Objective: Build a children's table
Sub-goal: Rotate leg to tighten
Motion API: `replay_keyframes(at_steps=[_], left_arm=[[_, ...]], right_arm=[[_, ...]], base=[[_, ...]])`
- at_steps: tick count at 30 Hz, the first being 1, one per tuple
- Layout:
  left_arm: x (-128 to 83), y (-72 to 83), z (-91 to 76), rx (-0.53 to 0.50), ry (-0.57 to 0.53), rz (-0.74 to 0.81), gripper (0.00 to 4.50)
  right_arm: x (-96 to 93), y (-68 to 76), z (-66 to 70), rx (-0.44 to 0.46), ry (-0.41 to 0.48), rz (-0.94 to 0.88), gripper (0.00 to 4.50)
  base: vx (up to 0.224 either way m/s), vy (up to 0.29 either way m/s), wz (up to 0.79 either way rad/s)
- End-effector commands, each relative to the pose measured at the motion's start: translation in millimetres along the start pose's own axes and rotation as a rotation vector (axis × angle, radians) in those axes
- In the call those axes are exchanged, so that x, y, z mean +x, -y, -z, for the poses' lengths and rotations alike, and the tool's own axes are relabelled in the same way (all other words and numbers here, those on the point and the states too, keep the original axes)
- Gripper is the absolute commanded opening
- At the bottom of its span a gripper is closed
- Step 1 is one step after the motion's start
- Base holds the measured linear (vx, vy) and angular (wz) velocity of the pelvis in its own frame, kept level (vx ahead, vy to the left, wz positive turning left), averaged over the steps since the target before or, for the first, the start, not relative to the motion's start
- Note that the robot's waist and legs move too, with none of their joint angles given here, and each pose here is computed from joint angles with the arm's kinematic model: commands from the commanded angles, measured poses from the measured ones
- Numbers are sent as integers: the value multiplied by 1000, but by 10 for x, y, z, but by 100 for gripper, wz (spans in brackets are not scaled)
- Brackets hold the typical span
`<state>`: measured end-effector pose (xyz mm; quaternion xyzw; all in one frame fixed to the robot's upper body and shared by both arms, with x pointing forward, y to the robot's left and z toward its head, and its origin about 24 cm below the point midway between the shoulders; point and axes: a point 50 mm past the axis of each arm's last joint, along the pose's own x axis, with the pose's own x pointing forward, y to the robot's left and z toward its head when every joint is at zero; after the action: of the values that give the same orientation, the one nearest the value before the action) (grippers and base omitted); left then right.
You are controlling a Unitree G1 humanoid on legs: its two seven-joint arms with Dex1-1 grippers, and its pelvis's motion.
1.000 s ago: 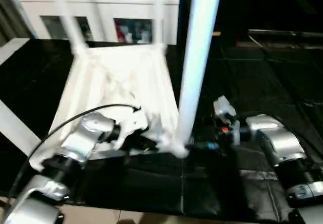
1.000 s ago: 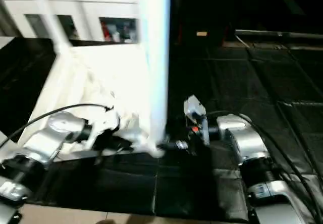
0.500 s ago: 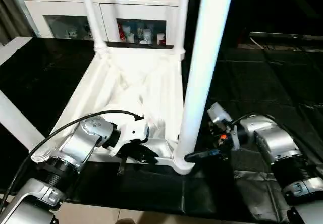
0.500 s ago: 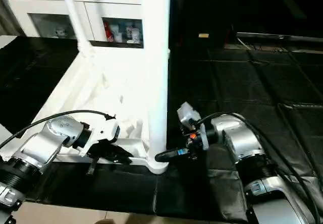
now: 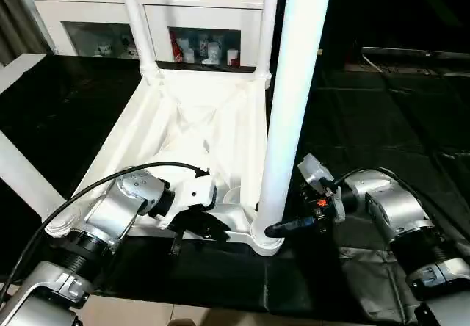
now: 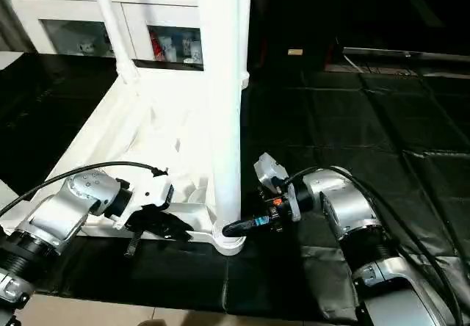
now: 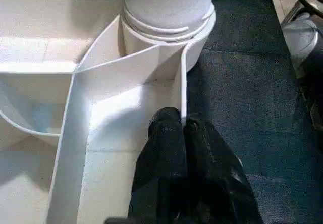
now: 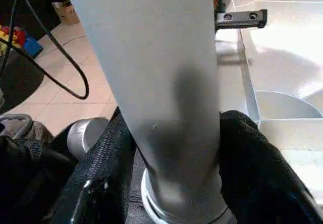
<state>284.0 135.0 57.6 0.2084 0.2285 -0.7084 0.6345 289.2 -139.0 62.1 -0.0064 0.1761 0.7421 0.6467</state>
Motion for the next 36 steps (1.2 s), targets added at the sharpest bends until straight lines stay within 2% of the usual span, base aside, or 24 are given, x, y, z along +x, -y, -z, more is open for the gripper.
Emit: replay_keyframes(at_steps=[1, 3, 5, 8, 12, 17, 21, 24, 25, 29, 30, 33, 36], left_arm=[[70, -46, -94, 7, 40, -29, 0], [76, -81, -92, -13, 41, -63, 0], [103, -204, -106, -88, 64, -175, 0], [124, -307, -133, -145, 83, -258, 0], [216, -521, -229, -256, 117, -457, 0], [307, -621, -362, -308, 168, -559, 0], [378, -625, -431, -300, 179, -562, 0], [365, -610, -401, -295, 169, -557, 0], [354, -606, -389, -294, 165, -557, 0], [278, -586, -325, -284, 159, -553, 0], [266, -580, -315, -280, 157, -549, 0], [213, -530, -248, -235, 146, -500, 0], [163, -485, -195, -198, 139, -456, 0]], right_arm=[[112, -9, -14, 12, 50, 3, 208], [146, 19, -6, 14, 60, 55, 207], [238, 157, 13, 20, 67, 262, 207], [318, 251, -6, 40, 91, 395, 204], [604, 428, -82, 119, 127, 658, 197], [776, 510, -160, 143, 143, 785, 196], [903, 487, -217, 108, 155, 773, 196], [898, 462, -217, 108, 190, 754, 196], [887, 462, -213, 119, 199, 757, 250], [801, 428, -185, 122, 221, 728, 273], [780, 423, -179, 120, 222, 723, 292], [653, 396, -152, 99, 215, 688, 307], [534, 373, -139, 86, 207, 654, 345]], base=[[0, 0, 0], [0, 0, 0], [0, 0, 0], [0, 0, 0], [0, 0, 0], [0, 0, 0], [0, 0, 0], [0, 0, 0], [0, 0, 0], [0, 0, 0], [0, 0, 0], [0, 0, 0], [0, 0, 0]])
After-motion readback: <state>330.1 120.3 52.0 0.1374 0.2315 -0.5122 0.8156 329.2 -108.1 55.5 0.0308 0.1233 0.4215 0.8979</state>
